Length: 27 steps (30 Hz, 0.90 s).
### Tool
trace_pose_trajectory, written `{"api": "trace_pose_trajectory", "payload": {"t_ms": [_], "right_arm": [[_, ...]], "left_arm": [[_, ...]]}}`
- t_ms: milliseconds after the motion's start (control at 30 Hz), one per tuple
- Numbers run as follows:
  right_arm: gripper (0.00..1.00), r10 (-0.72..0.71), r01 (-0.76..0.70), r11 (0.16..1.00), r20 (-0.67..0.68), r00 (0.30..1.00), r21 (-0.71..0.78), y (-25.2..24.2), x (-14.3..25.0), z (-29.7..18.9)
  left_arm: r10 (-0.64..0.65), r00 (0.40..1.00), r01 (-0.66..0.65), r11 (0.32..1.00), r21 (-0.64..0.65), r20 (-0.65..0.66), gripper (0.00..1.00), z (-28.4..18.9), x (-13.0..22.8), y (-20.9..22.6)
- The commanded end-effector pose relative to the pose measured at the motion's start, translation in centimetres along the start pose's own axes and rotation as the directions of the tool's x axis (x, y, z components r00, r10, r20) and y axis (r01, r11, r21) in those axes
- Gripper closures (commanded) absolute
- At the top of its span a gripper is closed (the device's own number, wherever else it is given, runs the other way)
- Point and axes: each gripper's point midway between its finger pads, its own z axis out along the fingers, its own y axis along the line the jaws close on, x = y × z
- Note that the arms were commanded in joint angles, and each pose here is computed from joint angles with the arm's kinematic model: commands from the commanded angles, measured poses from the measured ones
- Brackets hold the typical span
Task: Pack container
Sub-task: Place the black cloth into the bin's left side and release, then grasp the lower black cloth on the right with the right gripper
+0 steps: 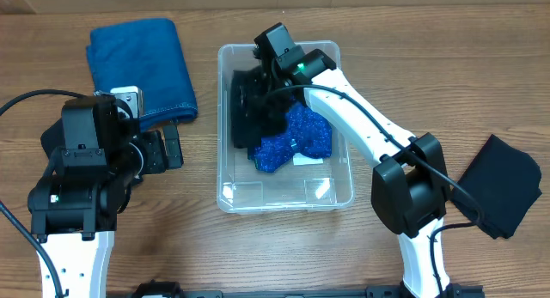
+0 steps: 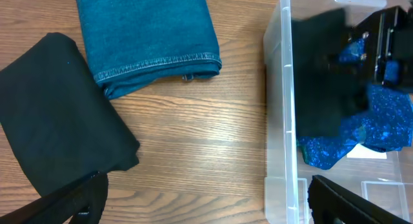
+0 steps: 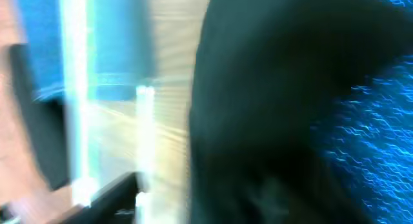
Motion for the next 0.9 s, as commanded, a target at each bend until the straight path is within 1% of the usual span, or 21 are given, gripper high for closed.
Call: {"api": "trace_pose_trajectory", "payload": {"t_ms": [0,33,67,100,133,167,200,233,267,300,333,367,400,467,533,567,600,667,733,800,867], "right_arm": [[0.0,0.024,-0.054,0.979,0.153,0.988,0.195,-4.7,-3.9,-4.4],[0.0,-0.006,-0.04,0.974,0.2,0.98,0.222,-5.1,-5.2,-6.9],[0.0,-0.041,-0.036,0.965,0.288,0.957,0.259,-5.3,-6.9,-11.5],[0.0,-0.046,-0.059,0.959,0.355,0.934,0.279,-5.3,-7.8,-14.9],[0.0,-0.049,-0.093,0.952,0.446,0.894,0.291,-5.4,-8.6,-19.8],[0.0,-0.045,-0.132,0.945,0.519,0.854,0.298,-6.0,-8.7,-24.0],[0.0,-0.036,-0.164,0.94,0.565,0.825,0.299,-6.8,-8.5,-27.1],[0.0,-0.008,-0.221,0.929,0.611,0.792,0.298,-8.5,-7.9,-30.8],[0.0,0.043,-0.3,0.907,0.641,0.766,0.297,-11.1,-6.9,-33.8],[0.0,0.146,-0.435,0.855,0.674,0.724,0.282,-15.0,-5.4,-36.8],[0.0,0.277,-0.6,0.753,0.698,0.661,0.269,-20.4,-3.2,-39.4],[0.0,0.368,-0.687,0.682,0.695,0.618,0.25,-24.0,-1.5,-40.5],[0.0,0.433,-0.737,0.636,0.684,0.587,0.23,-26.5,-0.3,-40.9],[0.0,0.623,-0.87,0.463,0.635,0.457,0.172,-34.0,4.2,-40.5],[0.0,0.749,-0.946,0.285,0.58,0.321,0.156,-39.9,9.4,-38.3],[0.0,0.775,-0.959,0.233,0.565,0.282,0.159,-41.4,11.0,-37.5],[0.0,0.811,-0.975,0.152,0.544,0.217,0.162,-43.7,13.9,-36.0],[0.0,0.845,-0.986,0.053,0.519,0.13,0.16,-46.6,18.0,-33.6],[0.0,0.857,-0.987,0.007,0.507,0.089,0.161,-48.8,21.3,-31.1],[0.0,0.864,-0.987,-0.01,0.499,0.074,0.163,-49.9,23.3,-28.7],[0.0,0.854,-0.988,-0.007,0.516,0.073,0.151,-51.0,24.2,-26.5]], "left_arm": [[-0.002,1.0,0.001,1.0,0.009,0.02,0.0,-0.5,-0.6,-0.3],[-0.002,1.0,0.001,1.0,0.009,0.02,0.0,-0.5,-0.6,-0.3],[-0.002,1.0,0.001,1.0,0.009,0.02,0.0,-0.5,-0.7,-0.3],[-0.002,1.0,0.001,1.0,0.009,0.02,0.0,-0.5,-0.6,-0.3],[-0.002,1.0,0.001,1.0,0.009,0.02,0.0,-0.5,-0.6,-0.3],[-0.002,1.0,0.001,1.0,0.009,0.02,0.0,-0.5,-0.6,-0.3],[-0.002,1.0,0.001,1.0,0.009,0.02,0.0,-0.5,-0.6,-0.3],[-0.002,1.0,0.001,1.0,0.009,0.02,0.0,-0.5,-0.6,-0.3],[-0.002,1.0,0.001,1.0,0.009,0.02,0.0,-0.5,-0.6,-0.3],[-0.002,1.0,0.001,1.0,0.009,0.02,0.0,-0.5,-0.6,-0.3],[-0.002,1.0,0.001,1.0,0.009,0.02,0.0,-0.5,-0.7,-0.3],[-0.002,1.0,0.001,1.0,0.009,0.02,0.0,-0.5,-0.7,-0.3],[-0.002,1.0,0.001,1.0,0.009,0.02,0.0,-0.5,-0.7,-0.3],[-0.002,1.0,0.001,1.0,0.009,0.02,0.0,-0.5,-0.6,-0.3],[-0.002,1.0,0.001,1.0,0.009,0.02,0.0,-0.5,-0.7,-0.3],[-0.001,1.0,0.001,1.0,0.009,0.02,0.0,-0.5,-0.7,-0.3],[-0.002,1.0,0.001,1.0,0.009,0.02,0.0,-0.5,-0.7,-0.3],[-0.002,1.0,0.001,1.0,0.009,0.023,0.0,-0.4,-0.8,-0.3],[-0.002,1.0,0.001,1.0,0.009,0.026,0.0,-0.4,-0.8,-0.3],[-0.002,1.0,0.001,1.0,0.009,0.026,0.0,-0.4,-0.8,-0.3],[-0.002,1.0,0.001,1.0,0.01,0.026,0.0,-0.4,-0.8,-0.3]]}}
